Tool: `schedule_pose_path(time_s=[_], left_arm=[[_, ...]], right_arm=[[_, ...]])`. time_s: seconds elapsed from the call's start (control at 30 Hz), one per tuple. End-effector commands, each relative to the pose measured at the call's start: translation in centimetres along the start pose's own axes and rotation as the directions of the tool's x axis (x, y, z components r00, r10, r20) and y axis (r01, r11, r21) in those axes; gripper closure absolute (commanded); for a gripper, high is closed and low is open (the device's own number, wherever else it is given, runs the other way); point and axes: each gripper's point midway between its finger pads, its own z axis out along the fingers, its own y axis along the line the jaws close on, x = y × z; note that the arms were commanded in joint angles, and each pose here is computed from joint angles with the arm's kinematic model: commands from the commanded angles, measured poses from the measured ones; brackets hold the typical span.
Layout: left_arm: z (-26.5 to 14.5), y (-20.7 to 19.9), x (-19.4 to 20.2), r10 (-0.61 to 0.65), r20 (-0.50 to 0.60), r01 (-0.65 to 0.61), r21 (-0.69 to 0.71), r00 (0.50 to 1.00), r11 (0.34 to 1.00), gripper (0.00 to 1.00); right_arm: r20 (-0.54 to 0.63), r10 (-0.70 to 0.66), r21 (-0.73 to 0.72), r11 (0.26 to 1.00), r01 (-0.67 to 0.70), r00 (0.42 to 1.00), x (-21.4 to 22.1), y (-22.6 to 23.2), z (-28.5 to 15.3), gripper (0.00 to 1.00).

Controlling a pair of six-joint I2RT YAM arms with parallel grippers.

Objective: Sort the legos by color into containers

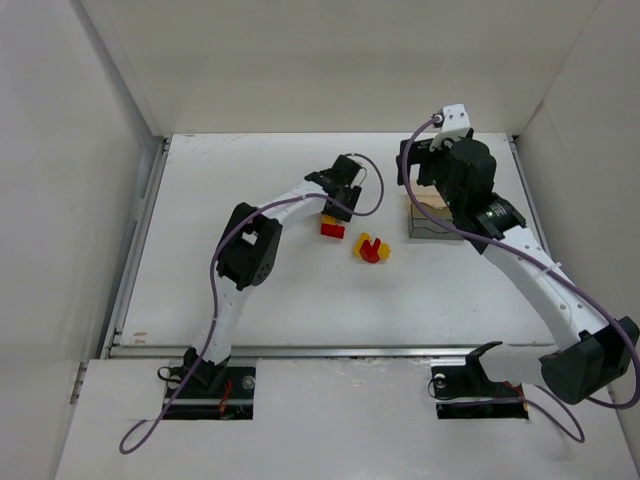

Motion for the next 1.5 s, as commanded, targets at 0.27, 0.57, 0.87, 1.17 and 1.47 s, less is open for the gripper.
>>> schedule_pose_path(time_s=[0.27, 0.57, 0.87, 1.17, 1.47], left_arm=[[-11.4, -3.7, -6.9, 0.206, 0.278, -0.285, 0.281, 0.938, 0.917, 1.00], [-19.9, -2.8, -10.6, 0.329, 0.589, -0.529, 0.202, 0.738, 0.824, 1.00], [-27.3, -3.3, -9.7, 0.381, 0.807, -0.789, 0.162, 0.451, 0.593, 1.00], [-33.1, -5.9, -6.6, 0.226, 0.901, -0.904, 0.293, 0.369, 0.311, 1.00], [-36.5, -7.2, -5.6, 0.090, 0.904, -0.901, 0.399, 0.417, 0.168, 1.00]], right_arm=[[-0.002, 0.025, -0.061, 0.998, -0.025, 1.000, -3.0, 0.7, -1.3, 0.00], [0.027, 0.081, -0.163, 0.984, -0.075, 0.996, -6.0, -0.6, -3.6, 0.00], [0.001, 0.115, -0.461, 0.881, -0.101, 0.993, -6.9, 2.8, -5.5, 0.00], [0.108, 0.000, -0.791, 0.606, 0.086, 0.994, -5.1, 8.5, -9.8, 0.03], [0.083, -0.060, -0.878, 0.467, 0.101, 0.995, -3.2, 11.4, -10.6, 0.17]])
